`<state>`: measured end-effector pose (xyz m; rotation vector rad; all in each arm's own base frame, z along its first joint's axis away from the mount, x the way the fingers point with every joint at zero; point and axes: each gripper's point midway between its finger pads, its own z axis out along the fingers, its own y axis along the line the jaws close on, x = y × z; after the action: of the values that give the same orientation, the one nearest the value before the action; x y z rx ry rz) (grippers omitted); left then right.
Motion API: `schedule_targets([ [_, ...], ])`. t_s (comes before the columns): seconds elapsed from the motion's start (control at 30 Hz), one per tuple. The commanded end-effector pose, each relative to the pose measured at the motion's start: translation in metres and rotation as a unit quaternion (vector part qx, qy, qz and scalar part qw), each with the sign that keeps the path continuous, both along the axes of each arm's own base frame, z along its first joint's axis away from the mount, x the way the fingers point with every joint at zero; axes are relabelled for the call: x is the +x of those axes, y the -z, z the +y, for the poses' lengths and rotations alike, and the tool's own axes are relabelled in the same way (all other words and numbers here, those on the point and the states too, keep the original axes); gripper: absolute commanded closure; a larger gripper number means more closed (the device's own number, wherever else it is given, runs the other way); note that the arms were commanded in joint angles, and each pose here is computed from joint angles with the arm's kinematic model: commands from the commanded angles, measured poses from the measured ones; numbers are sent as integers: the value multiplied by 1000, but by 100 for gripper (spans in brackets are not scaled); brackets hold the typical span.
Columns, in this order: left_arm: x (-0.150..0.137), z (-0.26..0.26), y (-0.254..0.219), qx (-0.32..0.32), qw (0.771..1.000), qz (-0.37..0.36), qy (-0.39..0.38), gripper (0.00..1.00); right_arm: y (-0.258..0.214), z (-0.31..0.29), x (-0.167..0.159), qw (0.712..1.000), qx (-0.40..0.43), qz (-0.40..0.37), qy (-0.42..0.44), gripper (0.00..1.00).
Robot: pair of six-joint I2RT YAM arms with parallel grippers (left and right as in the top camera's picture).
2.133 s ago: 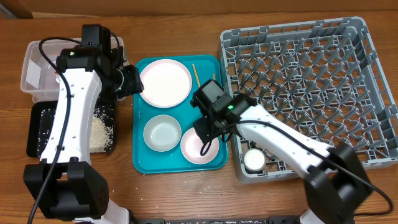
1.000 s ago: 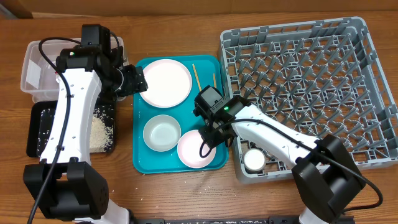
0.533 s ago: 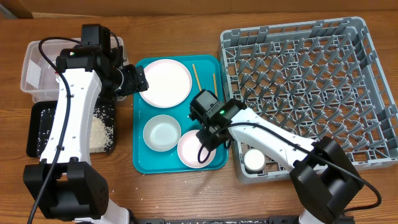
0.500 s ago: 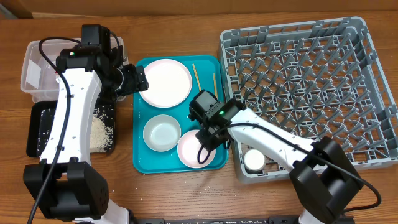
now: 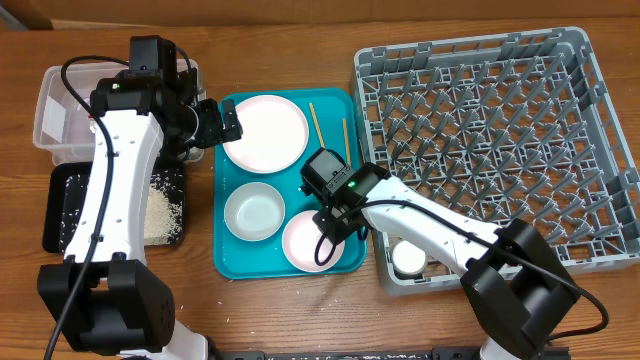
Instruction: Sort waste into correct bins and load items into the dishwasher
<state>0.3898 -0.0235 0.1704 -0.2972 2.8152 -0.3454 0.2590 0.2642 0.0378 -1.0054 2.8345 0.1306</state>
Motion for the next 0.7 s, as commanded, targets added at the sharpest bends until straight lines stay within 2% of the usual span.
schedule_targets([
  [0.0, 3, -3, -13, -4, 1000, -20, 5, 0, -18, -10, 22, 998, -35, -41, 36, 96],
  [0.13, 3, -3, -13, -5, 1000, -20, 5, 0, -73, -13, 48, 994, -49, -80, 54, 96],
  [0.3, 3, -3, -13, -5, 1000, -20, 5, 0, -162, -27, 93, 968, -61, -201, 135, 96],
  [0.33, 3, -3, -13, -4, 1000, -20, 5, 0, -178, -37, 103, 954, -78, -239, 163, 96],
  [0.37, 3, -3, -13, -5, 1000, -20, 5, 0, -199, -60, 119, 920, -121, -308, 209, 96],
  [0.43, 3, -3, -13, -5, 1000, -20, 5, 0, -224, -90, 132, 862, -169, -389, 276, 96],
  [0.53, 3, -3, -13, -4, 1000, -20, 5, 0, -258, -128, 147, 773, -186, -478, 373, 96],
  [0.67, 3, -3, -13, -4, 1000, -20, 5, 0, -274, -151, 179, 733, -156, -508, 424, 96],
])
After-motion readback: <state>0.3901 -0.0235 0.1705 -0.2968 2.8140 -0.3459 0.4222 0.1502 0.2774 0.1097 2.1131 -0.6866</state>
